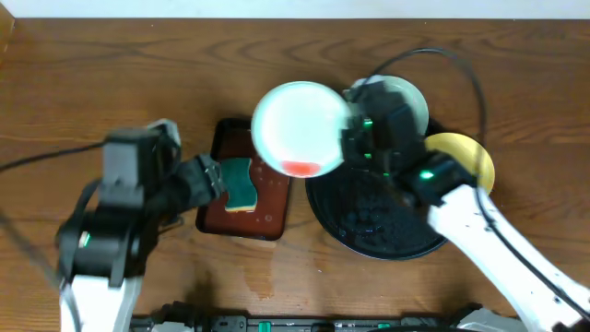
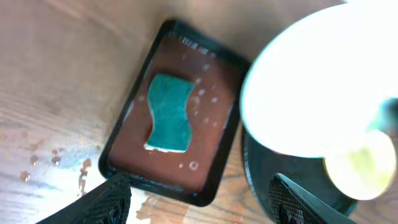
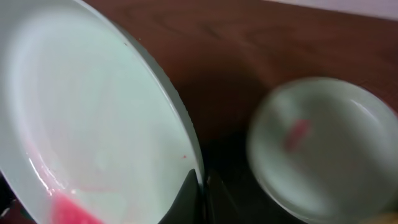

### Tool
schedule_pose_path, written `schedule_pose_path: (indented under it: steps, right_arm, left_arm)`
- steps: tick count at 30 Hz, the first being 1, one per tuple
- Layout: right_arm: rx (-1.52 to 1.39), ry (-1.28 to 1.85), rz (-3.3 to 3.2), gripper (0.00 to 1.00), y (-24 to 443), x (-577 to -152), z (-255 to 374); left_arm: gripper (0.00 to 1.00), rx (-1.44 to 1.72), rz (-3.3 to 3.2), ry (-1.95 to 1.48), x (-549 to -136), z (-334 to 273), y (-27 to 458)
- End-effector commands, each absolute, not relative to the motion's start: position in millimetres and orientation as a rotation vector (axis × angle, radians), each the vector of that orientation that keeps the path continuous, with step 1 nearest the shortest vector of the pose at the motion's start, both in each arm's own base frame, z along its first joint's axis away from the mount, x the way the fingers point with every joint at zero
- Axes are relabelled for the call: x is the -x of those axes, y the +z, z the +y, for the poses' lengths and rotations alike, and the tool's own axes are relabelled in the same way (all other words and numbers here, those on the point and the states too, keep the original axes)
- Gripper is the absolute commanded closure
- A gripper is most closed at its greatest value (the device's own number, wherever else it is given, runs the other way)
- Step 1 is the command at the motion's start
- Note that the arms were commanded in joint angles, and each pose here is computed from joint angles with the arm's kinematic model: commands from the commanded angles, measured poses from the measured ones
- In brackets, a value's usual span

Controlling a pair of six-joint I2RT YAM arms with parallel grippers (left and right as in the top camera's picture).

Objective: Clean dirty plates on tray and stack at the side
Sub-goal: 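Lift the mint plate with the right gripper and carry it left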

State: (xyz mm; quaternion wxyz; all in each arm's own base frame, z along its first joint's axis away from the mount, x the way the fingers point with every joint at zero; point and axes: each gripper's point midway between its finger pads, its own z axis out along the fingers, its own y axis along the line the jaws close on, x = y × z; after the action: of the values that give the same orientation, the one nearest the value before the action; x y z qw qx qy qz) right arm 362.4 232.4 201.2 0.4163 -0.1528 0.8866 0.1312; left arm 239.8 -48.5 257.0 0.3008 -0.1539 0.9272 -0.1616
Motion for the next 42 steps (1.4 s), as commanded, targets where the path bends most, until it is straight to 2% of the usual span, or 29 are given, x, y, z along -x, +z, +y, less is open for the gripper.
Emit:
schedule_pose_path:
  steps: [1,6,12,18,42]
  right_arm:
    - [0.486,0.223,2.176,0.99,190,-368,258]
    - [0.68,0.105,1.982,0.99,210,-367,291]
    - [0.77,-0.162,1.756,0.99,255,-352,303]
    - [0.828,-0.362,1.634,0.99,277,-333,310]
    - [0.817,-0.377,1.617,0.99,282,-329,312]
  left_arm:
    - [0.28,0.371,2.367,-0.441,-228,-47,282]
    - [0.28,0.36,2.297,-0.439,-212,-43,296]
    - [0.28,0.361,2.303,-0.438,-210,-43,295]
    - [0.28,0.362,2.31,-0.436,-211,-43,294]
    - [0.28,0.363,2.31,-0.436,-211,-43,294]
